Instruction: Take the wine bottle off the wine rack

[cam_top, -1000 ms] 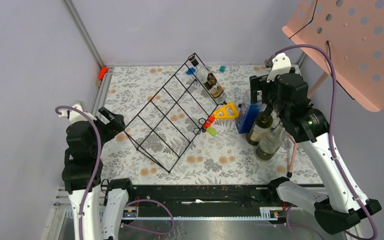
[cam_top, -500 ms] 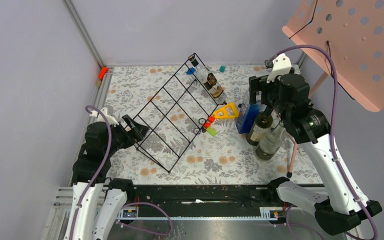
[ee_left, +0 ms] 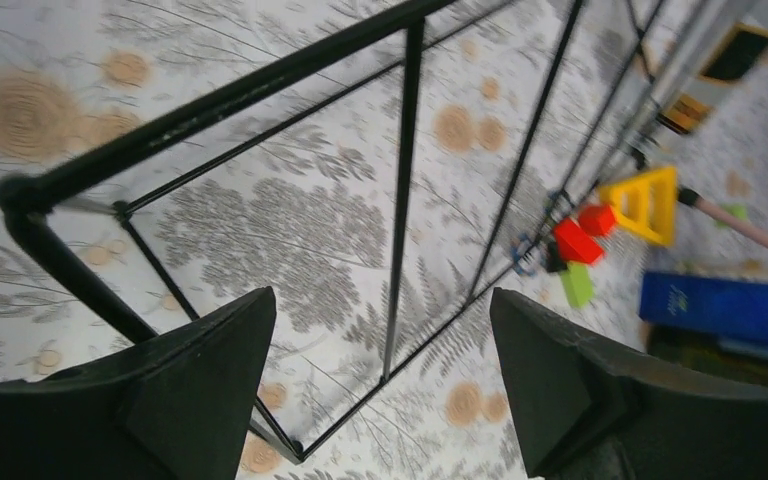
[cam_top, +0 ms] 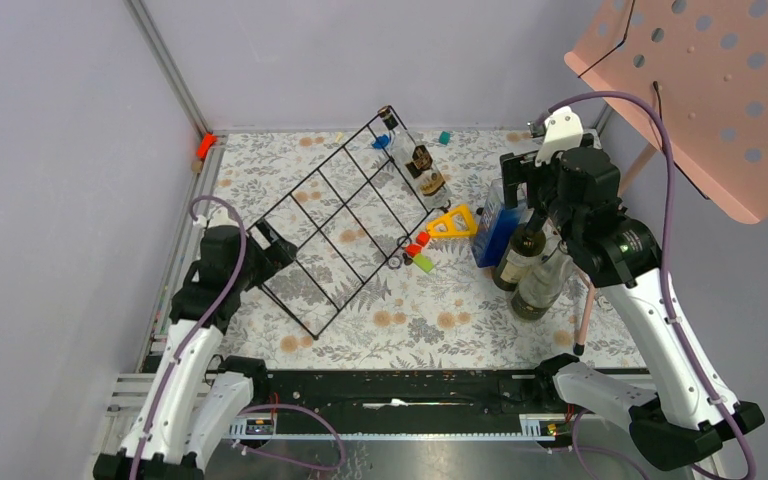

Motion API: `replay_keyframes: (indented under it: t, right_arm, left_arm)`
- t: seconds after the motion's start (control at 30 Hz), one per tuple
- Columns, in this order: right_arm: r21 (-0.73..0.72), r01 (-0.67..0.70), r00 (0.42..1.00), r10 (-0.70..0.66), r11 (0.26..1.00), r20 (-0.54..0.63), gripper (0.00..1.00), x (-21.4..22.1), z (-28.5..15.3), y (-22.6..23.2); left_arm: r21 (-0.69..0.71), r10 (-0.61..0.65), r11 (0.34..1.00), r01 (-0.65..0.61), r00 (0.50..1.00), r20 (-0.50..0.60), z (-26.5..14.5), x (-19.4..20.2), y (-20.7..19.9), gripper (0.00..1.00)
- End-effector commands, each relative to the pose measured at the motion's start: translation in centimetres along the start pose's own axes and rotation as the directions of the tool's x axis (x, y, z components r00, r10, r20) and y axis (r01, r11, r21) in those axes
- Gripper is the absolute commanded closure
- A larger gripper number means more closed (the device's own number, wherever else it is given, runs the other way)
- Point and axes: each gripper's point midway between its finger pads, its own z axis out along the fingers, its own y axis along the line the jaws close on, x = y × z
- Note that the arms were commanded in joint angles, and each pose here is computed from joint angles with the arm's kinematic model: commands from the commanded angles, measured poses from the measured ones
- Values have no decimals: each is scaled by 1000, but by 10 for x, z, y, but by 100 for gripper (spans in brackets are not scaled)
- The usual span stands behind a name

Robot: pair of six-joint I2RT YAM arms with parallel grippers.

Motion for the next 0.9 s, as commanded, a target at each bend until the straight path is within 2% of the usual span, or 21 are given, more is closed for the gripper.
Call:
replay_keyframes:
  t: [0.0, 0.1, 0.23, 0.33, 0.43, 0.6, 0.73, 0.87]
  right_arm:
    - [87, 29, 997, -34, 996, 64, 3, -25, -22, -26]
    - [101, 37, 995, -46, 994, 83, 3, -31, -29, -31]
    - [82, 29, 992, -38, 996, 118, 3, -43, -37, -31]
    - [5, 3, 986, -4, 1000, 169, 3, -62, -43, -20]
    - [-135, -40, 976, 67, 990, 207, 3, -86, -42, 5]
    - [-408, -55, 973, 141, 911, 185, 4, -118, -25, 70]
    - [-469, 4, 983, 81, 883, 162, 4, -132, 4, 113]
    - [-505, 0, 993, 59, 863, 102, 4, -133, 46, 148]
  left_arm:
    - [-159, 2, 987, 23, 987, 158, 10, -48, 16, 11]
    - [-266, -15, 962, 66, 982, 190, 12, -65, 39, 7]
    - [-317, -58, 940, 123, 977, 208, 10, -80, 63, 5]
    - [-261, -37, 961, 92, 978, 207, 5, -87, 53, 4]
    - [-136, -1, 990, 30, 977, 211, 1, -90, 29, 3]
    - [-21, 57, 998, -54, 976, 208, -8, -83, 9, 2]
    - [24, 89, 995, -96, 975, 203, -13, -75, 4, 1]
    - [43, 90, 994, -100, 978, 190, -13, -69, 3, 1]
